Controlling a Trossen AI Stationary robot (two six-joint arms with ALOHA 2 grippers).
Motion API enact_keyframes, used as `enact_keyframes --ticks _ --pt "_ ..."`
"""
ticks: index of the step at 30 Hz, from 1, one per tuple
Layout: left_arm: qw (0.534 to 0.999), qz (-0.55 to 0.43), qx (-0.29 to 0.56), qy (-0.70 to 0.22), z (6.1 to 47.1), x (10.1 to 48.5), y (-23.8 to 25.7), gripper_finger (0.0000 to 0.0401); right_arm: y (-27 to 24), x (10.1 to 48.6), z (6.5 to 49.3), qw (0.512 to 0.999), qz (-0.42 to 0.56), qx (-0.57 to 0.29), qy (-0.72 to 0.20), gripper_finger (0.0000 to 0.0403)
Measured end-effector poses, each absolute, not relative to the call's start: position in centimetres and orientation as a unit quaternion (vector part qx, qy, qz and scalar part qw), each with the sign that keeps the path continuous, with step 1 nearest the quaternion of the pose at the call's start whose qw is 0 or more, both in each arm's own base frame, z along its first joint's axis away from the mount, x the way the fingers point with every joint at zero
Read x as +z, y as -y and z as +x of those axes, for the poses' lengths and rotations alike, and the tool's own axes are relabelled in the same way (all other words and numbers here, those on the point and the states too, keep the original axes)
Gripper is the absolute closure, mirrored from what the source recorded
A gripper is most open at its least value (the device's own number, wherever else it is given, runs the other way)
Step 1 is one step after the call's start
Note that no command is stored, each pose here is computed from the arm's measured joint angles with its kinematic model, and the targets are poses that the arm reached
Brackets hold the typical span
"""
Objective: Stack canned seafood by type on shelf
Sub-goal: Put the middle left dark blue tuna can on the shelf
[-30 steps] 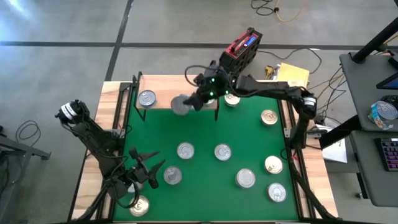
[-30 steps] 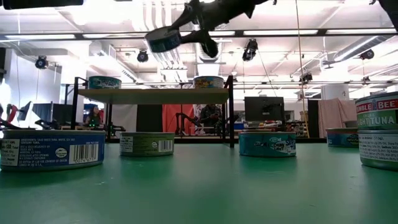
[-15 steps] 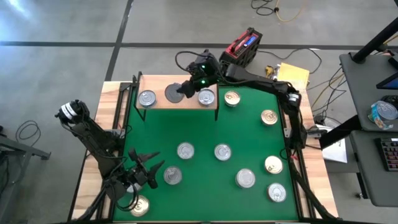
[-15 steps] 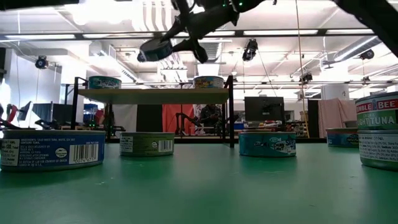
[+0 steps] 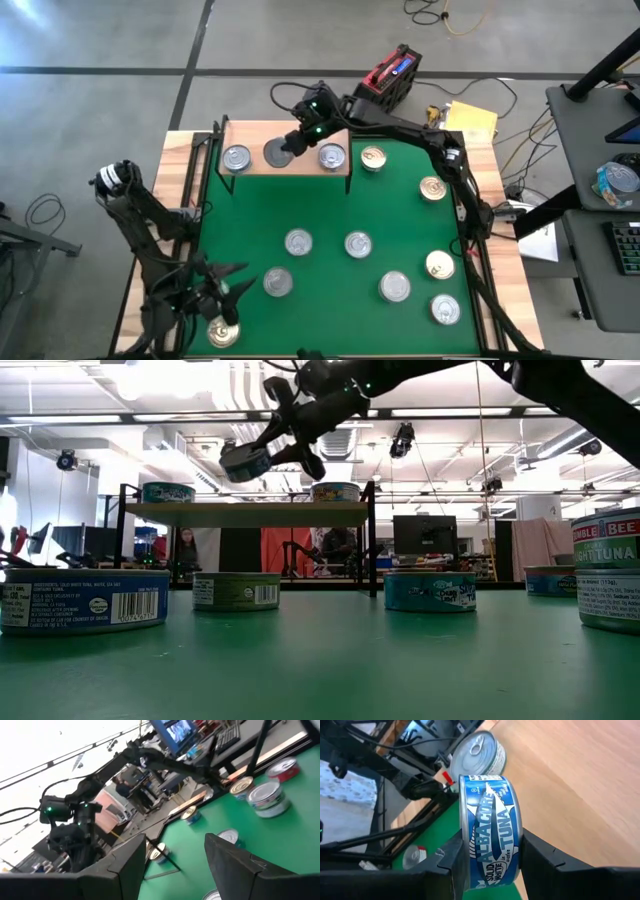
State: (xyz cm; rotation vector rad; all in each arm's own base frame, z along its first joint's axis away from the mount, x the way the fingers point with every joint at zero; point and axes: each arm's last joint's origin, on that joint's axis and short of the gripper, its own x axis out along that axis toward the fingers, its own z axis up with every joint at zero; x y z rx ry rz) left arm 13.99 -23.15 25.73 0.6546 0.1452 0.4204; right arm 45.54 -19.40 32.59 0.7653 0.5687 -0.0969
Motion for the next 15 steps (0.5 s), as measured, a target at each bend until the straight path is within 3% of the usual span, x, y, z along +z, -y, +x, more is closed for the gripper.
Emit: enact_keyframes --ticks 6,15 --pt "0.942 0.295 0.148 -0.058 14.0 25.4 23.4 0.0214 20.6 32.3 45.1 0.878 0.386 -0.062 -0.275 0.0268" --pt "0.948 0.271 0.154 -0.058 13.9 24.0 22.8 0.0214 21.5 31.9 44.7 0.862 0.419 -0.073 -0.277 0.0268"
